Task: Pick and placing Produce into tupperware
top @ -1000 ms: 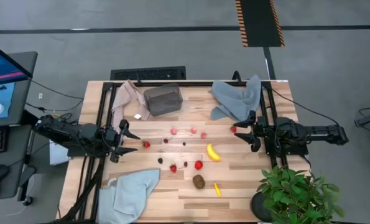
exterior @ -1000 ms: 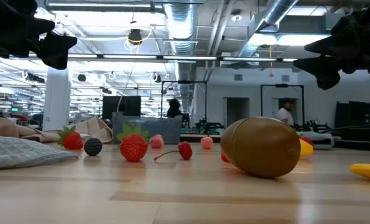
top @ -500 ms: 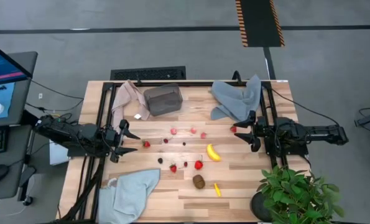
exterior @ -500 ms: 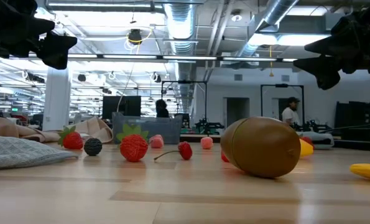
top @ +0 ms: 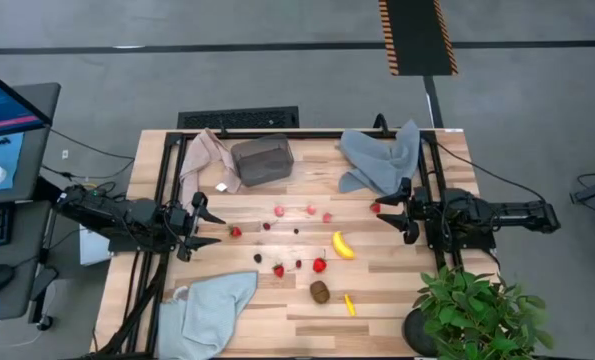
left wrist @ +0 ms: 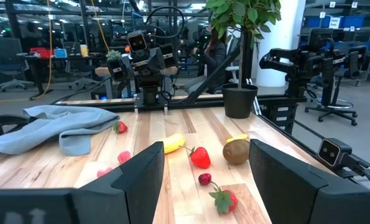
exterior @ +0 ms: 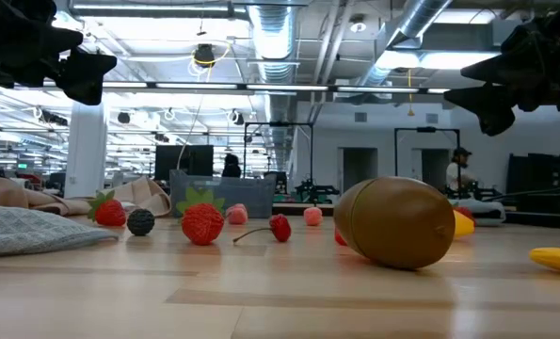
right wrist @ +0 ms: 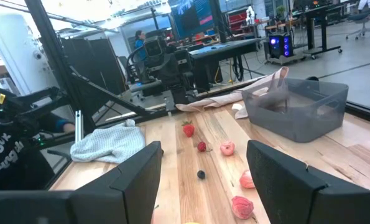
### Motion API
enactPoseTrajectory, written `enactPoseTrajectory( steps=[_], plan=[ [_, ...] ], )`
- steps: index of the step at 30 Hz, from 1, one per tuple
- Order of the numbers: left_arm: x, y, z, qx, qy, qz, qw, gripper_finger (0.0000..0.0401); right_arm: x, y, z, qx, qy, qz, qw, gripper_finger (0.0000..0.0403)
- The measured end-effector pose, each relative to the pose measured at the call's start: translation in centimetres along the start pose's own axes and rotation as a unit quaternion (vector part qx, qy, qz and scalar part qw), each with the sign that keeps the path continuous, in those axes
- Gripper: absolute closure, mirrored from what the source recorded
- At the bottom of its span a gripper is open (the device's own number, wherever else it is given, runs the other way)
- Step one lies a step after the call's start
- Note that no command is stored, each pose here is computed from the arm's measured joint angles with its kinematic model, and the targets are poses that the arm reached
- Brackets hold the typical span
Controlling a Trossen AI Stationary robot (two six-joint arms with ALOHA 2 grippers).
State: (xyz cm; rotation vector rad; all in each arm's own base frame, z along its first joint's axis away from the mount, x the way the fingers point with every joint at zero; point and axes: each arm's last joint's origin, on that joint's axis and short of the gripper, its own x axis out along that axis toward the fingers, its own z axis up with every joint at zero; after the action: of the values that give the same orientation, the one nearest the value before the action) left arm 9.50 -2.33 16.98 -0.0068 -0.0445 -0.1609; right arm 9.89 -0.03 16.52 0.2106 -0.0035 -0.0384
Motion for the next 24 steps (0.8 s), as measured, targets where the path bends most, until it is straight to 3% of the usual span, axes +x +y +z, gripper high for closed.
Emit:
enactPoseTrajectory(
  steps=[24],
  plan=[
    [0.00,0.00,0.00,0.000,0.000,0.000,1.000,0.0175,0.00,0.00,0.00,0.000,0.000,0.000,1.000,0.0143]
  ],
)
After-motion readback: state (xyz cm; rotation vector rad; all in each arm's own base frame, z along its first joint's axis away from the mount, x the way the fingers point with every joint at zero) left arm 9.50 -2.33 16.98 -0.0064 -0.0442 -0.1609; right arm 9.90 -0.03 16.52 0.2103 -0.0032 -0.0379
